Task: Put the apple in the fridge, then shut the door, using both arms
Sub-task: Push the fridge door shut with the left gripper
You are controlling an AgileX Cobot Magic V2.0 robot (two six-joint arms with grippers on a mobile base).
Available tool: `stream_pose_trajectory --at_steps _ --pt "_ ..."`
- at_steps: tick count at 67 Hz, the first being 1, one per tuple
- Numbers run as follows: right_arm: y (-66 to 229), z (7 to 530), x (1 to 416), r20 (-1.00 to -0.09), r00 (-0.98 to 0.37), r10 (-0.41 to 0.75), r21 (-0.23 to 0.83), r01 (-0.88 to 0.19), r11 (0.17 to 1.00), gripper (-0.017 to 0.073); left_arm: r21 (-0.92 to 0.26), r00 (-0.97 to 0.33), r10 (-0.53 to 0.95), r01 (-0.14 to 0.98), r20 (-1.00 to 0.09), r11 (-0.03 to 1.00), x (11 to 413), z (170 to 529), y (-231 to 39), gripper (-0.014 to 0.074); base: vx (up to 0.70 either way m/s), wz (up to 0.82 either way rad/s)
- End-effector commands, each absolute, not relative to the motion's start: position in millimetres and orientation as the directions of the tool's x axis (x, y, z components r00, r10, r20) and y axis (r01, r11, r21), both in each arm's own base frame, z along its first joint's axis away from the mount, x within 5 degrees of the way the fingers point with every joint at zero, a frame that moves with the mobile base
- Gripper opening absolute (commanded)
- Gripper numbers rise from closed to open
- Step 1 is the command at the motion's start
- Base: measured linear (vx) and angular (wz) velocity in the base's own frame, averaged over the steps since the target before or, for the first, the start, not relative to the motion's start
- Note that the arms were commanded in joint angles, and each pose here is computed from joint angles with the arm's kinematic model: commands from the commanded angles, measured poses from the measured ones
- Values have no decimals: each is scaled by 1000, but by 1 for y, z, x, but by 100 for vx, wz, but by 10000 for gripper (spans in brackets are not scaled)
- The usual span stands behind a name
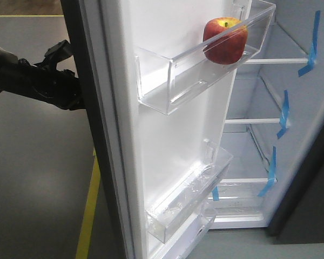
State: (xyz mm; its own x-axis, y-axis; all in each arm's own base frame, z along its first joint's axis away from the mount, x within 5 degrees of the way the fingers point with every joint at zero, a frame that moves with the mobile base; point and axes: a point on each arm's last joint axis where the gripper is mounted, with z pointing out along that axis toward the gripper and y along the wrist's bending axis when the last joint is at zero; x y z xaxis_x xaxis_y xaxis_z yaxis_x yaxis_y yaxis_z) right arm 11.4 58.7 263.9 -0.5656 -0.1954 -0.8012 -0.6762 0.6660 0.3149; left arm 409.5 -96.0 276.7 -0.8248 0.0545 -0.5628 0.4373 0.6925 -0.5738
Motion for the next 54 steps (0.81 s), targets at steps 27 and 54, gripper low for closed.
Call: stream_pose_trajectory --at_steps 27,54 --pt "60 274 14 -829 -540 -147 323 -676 662 556 -553 -729 138 616 -671 562 377 323 -164 -6 0 0" --pt "60 274 14 -828 -541 -148 323 -676 662 556 -567 -680 166 701 -715 431 350 330 -228 -6 0 0"
